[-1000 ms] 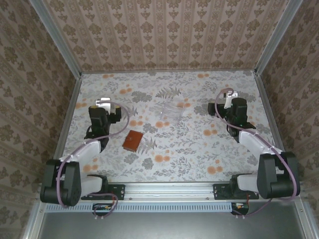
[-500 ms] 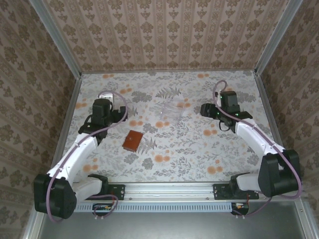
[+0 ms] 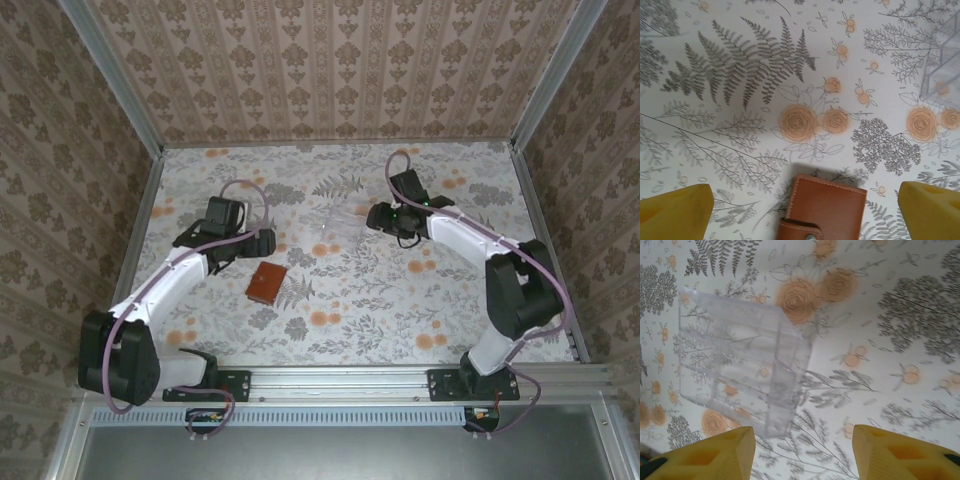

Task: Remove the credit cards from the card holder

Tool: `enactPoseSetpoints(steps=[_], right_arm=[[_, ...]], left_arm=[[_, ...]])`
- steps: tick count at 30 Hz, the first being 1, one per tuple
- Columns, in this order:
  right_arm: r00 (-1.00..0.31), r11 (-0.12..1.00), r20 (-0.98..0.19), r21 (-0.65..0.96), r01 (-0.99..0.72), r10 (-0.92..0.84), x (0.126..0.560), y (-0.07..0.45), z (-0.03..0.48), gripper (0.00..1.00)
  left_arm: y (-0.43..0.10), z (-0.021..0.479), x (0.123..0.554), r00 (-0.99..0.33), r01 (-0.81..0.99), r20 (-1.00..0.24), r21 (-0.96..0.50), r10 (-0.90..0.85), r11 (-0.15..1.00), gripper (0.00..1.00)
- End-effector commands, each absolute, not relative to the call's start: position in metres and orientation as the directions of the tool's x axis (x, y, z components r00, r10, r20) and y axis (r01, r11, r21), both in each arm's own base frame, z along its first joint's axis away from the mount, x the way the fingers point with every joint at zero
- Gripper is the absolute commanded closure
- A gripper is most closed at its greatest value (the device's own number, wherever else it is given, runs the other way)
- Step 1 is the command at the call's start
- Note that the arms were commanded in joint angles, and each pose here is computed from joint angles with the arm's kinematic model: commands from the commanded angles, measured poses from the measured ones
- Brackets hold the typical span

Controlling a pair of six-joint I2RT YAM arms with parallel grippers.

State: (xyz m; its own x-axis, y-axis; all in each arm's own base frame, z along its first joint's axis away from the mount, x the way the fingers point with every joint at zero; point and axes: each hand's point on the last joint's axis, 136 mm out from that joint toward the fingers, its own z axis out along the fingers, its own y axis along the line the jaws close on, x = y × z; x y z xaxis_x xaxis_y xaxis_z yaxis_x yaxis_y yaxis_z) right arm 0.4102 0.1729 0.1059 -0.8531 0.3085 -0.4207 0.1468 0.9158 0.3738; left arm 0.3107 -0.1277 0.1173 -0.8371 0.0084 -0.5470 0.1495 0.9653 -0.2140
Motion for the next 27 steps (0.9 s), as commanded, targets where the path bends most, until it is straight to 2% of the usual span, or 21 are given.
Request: enactPoseSetpoints(steps=[1,6,15,20,27], right_arm=[[-0.847,0.92,-0.412,0.335,0.203,0.337,0.421,0.174,0.105,0.5],[-0.847,0.929,-0.42,0.308,0.205,0.326,0.44,0.178,0.102,0.58],[-0.865,0.94,-0.4,0.276,0.202,0.303,0.465,0.188,0.084,0.67],[-0.873,0.951,-0.391,0.216,0.221,0.292,0.461,0.177,0.078,0.68],[-0.878,0.954,-0.387,0.21,0.214,0.282,0.462,0.176,0.074,0.7]], left_arm=[[-0.14,0.1,0.302,-0.869,0.138,-0.494,-0.263,-0.01,0.955,0.04],[-0.141,0.084,0.3,-0.888,0.144,-0.459,-0.237,0.02,0.961,0.06],[-0.144,0.082,0.298,-0.895,0.161,-0.444,-0.244,0.038,0.956,0.07],[-0.142,0.086,0.3,-0.893,0.166,-0.448,-0.223,0.05,0.96,0.07],[-0.138,0.091,0.302,-0.891,0.16,-0.452,-0.197,0.055,0.967,0.07]])
